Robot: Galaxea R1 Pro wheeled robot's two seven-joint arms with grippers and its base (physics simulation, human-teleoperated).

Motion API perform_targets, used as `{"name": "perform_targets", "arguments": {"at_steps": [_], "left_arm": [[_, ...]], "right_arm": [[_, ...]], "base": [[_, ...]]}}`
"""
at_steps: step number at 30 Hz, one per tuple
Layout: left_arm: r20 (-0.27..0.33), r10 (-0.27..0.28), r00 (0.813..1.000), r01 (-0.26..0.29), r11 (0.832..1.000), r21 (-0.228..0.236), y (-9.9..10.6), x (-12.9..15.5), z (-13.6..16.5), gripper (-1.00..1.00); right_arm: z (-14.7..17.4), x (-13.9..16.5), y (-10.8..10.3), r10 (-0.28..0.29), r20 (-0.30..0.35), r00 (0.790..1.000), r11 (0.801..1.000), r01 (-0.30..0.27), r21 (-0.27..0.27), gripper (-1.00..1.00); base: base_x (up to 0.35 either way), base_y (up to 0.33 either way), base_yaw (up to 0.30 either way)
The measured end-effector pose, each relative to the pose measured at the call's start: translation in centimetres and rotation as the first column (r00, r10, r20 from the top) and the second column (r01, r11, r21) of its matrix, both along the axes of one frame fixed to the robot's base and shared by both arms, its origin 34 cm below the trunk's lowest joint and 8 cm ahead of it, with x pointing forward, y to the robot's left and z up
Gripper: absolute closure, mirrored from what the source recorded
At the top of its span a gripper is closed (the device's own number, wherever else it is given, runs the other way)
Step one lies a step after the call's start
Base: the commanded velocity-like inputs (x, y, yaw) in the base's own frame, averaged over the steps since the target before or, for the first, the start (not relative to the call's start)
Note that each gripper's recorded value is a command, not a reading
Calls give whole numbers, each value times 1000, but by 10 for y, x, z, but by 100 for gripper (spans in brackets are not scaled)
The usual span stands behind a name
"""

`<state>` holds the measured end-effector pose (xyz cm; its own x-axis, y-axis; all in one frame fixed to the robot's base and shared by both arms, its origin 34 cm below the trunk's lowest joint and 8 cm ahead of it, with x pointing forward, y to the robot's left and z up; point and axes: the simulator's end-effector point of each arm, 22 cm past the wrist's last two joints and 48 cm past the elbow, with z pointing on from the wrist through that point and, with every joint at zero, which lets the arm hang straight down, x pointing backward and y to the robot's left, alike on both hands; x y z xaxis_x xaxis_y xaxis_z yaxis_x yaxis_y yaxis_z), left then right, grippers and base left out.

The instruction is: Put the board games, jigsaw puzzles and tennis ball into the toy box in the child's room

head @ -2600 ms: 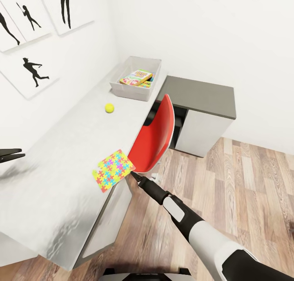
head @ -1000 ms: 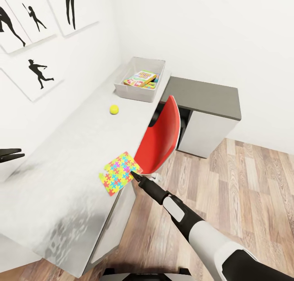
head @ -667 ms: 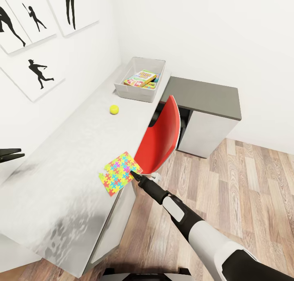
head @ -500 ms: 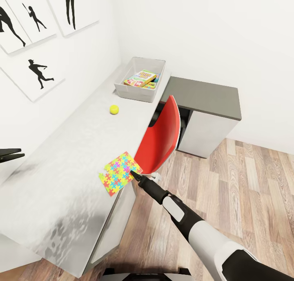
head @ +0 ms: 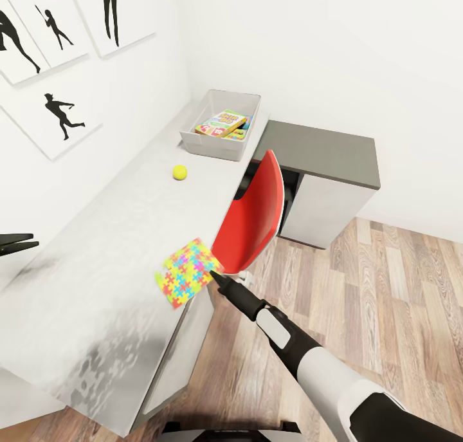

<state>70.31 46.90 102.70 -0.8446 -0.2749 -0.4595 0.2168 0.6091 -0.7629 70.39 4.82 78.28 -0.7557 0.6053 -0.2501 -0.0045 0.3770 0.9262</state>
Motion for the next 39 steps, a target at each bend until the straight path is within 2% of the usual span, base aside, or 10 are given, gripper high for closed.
{"name": "perform_targets", "arguments": {"at_steps": [18, 25, 39], "left_arm": [[-1, 0, 1000, 0, 1000, 2, 0, 0, 0, -100], [-2, 1, 1000, -1, 1000, 5, 2, 0, 0, -100], [2, 5, 1000, -5, 1000, 10, 6, 0, 5, -100]], "right_arm": [[3, -1, 2, 8, 9, 1000, 1000, -8, 9, 100], [36, 17, 9, 8, 86, 996, 999, -12, 47, 100], [44, 20, 13, 9, 98, 995, 998, -15, 60, 100]], "base": [[0, 0, 0], [0, 0, 0], [0, 0, 0]]}}
